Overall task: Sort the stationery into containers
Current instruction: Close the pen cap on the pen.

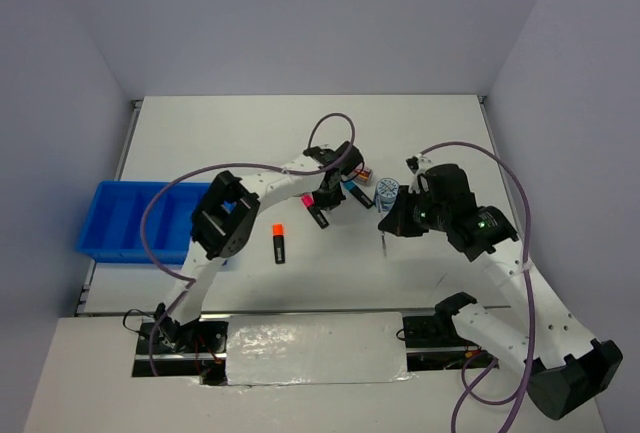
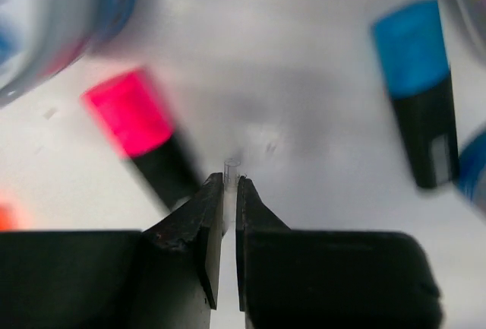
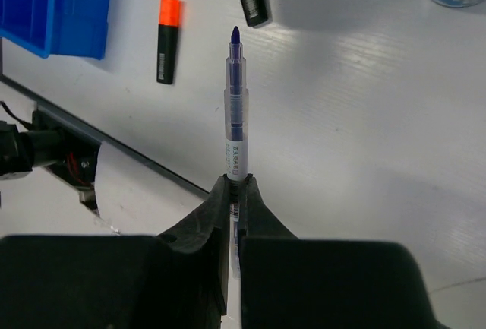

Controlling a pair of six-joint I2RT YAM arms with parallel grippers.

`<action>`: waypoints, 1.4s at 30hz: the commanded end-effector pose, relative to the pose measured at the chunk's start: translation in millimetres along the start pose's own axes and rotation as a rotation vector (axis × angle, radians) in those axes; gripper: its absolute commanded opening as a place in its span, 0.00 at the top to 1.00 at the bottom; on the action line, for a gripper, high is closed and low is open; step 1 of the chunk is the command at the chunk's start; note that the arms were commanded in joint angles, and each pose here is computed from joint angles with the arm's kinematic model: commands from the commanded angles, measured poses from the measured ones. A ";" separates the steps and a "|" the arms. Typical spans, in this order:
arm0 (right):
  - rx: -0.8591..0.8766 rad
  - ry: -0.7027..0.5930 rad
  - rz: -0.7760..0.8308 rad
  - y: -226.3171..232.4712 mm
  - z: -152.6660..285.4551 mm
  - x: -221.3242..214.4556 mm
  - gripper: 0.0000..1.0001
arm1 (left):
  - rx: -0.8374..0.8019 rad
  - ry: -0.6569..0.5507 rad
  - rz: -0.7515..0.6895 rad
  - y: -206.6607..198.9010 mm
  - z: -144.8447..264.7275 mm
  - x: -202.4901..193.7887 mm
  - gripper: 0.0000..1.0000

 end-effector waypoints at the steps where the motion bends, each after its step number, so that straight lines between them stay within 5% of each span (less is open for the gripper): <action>1: 0.106 -0.038 0.004 13.1 -5.6 2.6 1.00 | -0.320 -0.153 0.010 -16.7 94.0 48.4 1.00; 6: 0.308 -0.069 -0.012 46.2 -9.4 6.2 1.00 | -0.791 -0.324 0.070 7.2 176.5 85.5 1.00; 7: 0.353 -0.051 -0.010 58.4 -9.1 3.1 1.00 | -0.969 -0.419 0.049 4.2 228.9 97.9 1.00; 15: 0.654 -0.089 0.183 168.9 14.9 9.2 1.00 | -1.455 -0.649 -0.118 37.5 365.2 82.2 1.00; 23: 0.486 -0.212 0.143 167.1 8.8 35.3 1.00 | -1.486 -0.714 -0.178 54.3 394.2 68.2 1.00; 42: 0.587 -0.247 0.228 186.1 35.5 39.9 1.00 | -1.466 -0.702 -0.203 56.3 384.5 64.7 1.00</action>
Point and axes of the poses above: each gripper's point midway between its finger pads, its own z axis back along the fingers, its own y axis along the line the jaws close on, x = y × z, the point moved 1 cm from there along z, back along the fingers, and after that the axes turned 8 degrees about -z, right-handed, at the moved point
